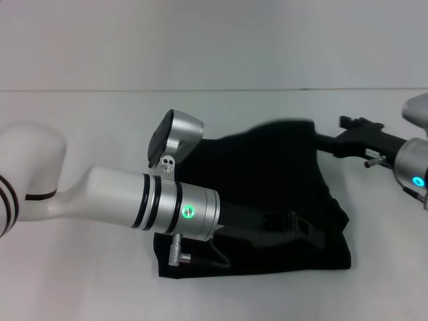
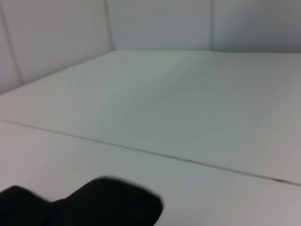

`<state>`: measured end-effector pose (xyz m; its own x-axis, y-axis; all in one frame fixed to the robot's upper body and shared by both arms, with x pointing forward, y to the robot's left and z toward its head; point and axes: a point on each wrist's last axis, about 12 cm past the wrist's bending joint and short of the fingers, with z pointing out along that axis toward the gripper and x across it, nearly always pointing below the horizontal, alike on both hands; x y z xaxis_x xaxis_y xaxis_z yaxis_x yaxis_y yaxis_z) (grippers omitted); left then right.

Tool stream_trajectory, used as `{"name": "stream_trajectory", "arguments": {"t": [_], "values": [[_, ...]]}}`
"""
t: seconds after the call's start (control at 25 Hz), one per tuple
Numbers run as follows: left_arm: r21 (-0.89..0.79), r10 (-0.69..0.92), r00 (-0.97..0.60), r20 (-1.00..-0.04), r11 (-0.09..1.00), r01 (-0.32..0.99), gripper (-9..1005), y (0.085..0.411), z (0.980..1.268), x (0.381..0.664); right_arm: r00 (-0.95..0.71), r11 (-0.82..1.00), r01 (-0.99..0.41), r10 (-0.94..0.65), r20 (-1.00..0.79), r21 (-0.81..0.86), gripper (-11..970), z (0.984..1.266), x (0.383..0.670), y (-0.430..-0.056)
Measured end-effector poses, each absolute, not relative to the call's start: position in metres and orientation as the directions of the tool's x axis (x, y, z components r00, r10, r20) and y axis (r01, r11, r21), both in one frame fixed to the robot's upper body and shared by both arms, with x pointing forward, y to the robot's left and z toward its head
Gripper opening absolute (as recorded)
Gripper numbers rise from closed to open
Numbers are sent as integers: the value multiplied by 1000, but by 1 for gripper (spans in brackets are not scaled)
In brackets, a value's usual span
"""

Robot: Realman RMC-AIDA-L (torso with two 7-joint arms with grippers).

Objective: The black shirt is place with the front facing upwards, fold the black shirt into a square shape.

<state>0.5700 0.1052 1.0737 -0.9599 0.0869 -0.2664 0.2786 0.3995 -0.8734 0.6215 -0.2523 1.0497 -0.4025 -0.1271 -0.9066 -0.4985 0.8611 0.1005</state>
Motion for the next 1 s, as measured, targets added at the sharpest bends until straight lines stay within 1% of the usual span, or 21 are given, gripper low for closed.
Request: {"name": "stream_trajectory", "arguments": {"t": [0.16, 0.24, 0.36, 0.4, 0.48, 0.52, 0.56, 0.6, 0.68, 0.76, 0.88, 1.0], "values": [[-870, 90, -959, -269, 406, 282, 32, 103, 1073, 570, -418, 911, -382, -22, -908, 154, 924, 1046, 619, -270], [-872, 85, -959, -269, 402, 280, 66, 103, 1073, 570, -412, 929, -314, 53, -909, 197, 924, 1044, 615, -281], [-880, 70, -958, -279, 380, 285, 117, 102, 1075, 571, -394, 939, -248, 127, -910, 239, 924, 1044, 611, -295], [-890, 59, -957, -284, 356, 286, 134, 102, 1076, 570, -385, 939, -236, 145, -912, 249, 923, 1044, 608, -299], [-912, 36, -953, -299, 282, 297, 199, 103, 1082, 567, -371, 935, -238, 161, -915, 261, 922, 1044, 604, -303], [-924, 22, -949, -313, 224, 310, 232, 105, 1086, 564, -363, 931, -247, 167, -917, 268, 922, 1044, 601, -305], [-924, 22, -949, -313, 224, 310, 265, 105, 1086, 564, -353, 925, -263, 172, -920, 274, 922, 1045, 598, -306], [-928, 0, -933, -360, 108, 357, 298, 109, 1097, 560, -338, 917, -286, 177, -924, 280, 922, 1046, 595, -307], [-910, -21, -910, -415, 13, 415, 363, 118, 1108, 558, -309, 894, -344, 180, -934, 286, 922, 1050, 588, -308], [-894, -36, -893, -448, -13, 449, 432, 129, 1113, 557, -277, 851, -445, 166, -946, 280, 922, 1056, 578, -304], [-878, -109, -872, -478, 31, 477, 535, 160, 1113, 561, -231, 745, -625, 109, -967, 233, 923, 1063, 562, -292], [-882, -232, -851, -471, 108, 459, 649, 197, 1107, 565, -182, 623, -764, 42, -982, 168, 923, 1064, 546, -278]]}}
